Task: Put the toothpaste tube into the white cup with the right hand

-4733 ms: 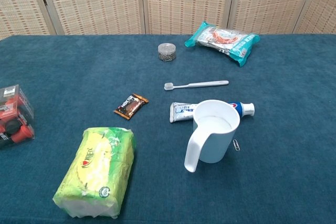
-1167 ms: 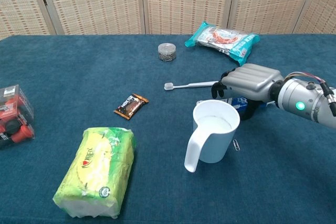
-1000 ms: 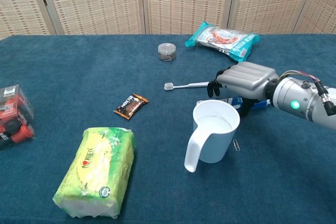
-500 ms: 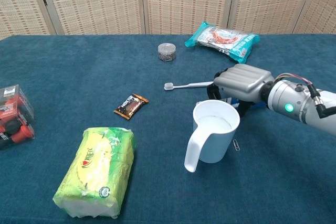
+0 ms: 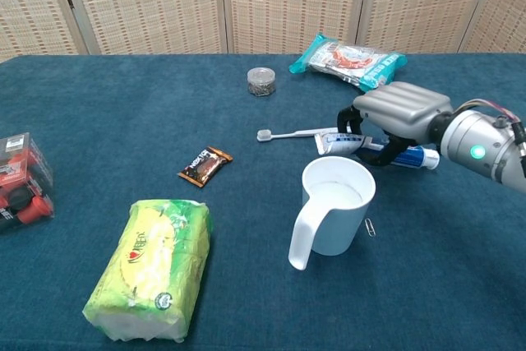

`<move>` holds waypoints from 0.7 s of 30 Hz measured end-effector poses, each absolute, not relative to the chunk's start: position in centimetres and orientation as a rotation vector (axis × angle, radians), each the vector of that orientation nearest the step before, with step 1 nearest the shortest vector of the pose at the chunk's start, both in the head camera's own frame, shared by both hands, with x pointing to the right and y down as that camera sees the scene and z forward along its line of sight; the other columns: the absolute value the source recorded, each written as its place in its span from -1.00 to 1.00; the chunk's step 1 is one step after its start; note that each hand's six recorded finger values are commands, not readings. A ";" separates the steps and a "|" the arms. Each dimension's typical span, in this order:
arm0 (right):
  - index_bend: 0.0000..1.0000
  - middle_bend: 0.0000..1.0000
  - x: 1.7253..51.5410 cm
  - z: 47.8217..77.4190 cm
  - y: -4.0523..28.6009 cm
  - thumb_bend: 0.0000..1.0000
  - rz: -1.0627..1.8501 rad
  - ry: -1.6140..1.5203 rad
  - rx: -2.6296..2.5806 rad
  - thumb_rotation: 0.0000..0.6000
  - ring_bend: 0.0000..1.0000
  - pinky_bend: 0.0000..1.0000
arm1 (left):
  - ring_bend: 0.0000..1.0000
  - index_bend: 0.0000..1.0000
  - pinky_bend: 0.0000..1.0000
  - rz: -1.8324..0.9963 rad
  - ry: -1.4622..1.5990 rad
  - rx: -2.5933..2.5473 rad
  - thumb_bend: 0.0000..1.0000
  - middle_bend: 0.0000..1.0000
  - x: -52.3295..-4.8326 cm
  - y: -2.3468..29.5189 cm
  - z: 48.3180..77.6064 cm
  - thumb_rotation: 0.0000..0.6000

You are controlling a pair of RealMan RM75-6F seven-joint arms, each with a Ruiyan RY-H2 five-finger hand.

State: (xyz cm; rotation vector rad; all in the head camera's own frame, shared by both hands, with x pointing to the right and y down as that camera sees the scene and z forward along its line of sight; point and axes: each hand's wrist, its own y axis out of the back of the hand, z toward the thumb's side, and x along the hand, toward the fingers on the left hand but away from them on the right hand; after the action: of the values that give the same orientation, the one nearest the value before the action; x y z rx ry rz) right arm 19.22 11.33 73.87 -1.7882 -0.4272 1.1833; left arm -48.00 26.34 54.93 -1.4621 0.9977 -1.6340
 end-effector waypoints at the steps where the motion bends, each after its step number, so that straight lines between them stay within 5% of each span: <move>1: 0.32 0.09 19.6 73.4 11.1 -0.16 1.177 -0.465 -1.803 1.00 -0.37 -0.56 | -0.82 -0.53 -0.70 -1.631 0.998 -1.462 -0.59 -0.80 -48.0 26.3 54.9 1.00; 21: 0.34 0.10 18.8 61.3 11.2 -0.17 0.593 -1.024 -2.304 1.00 -0.35 -0.56 | -0.82 -0.53 -0.70 -1.598 0.986 -1.472 -0.59 -0.80 -46.6 25.4 54.4 1.00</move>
State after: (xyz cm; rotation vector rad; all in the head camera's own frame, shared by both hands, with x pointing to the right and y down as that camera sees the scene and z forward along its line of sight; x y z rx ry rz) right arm 18.80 11.22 61.27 -2.3045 -1.0241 0.5931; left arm -46.63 25.41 54.36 -1.4716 0.9861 -1.5977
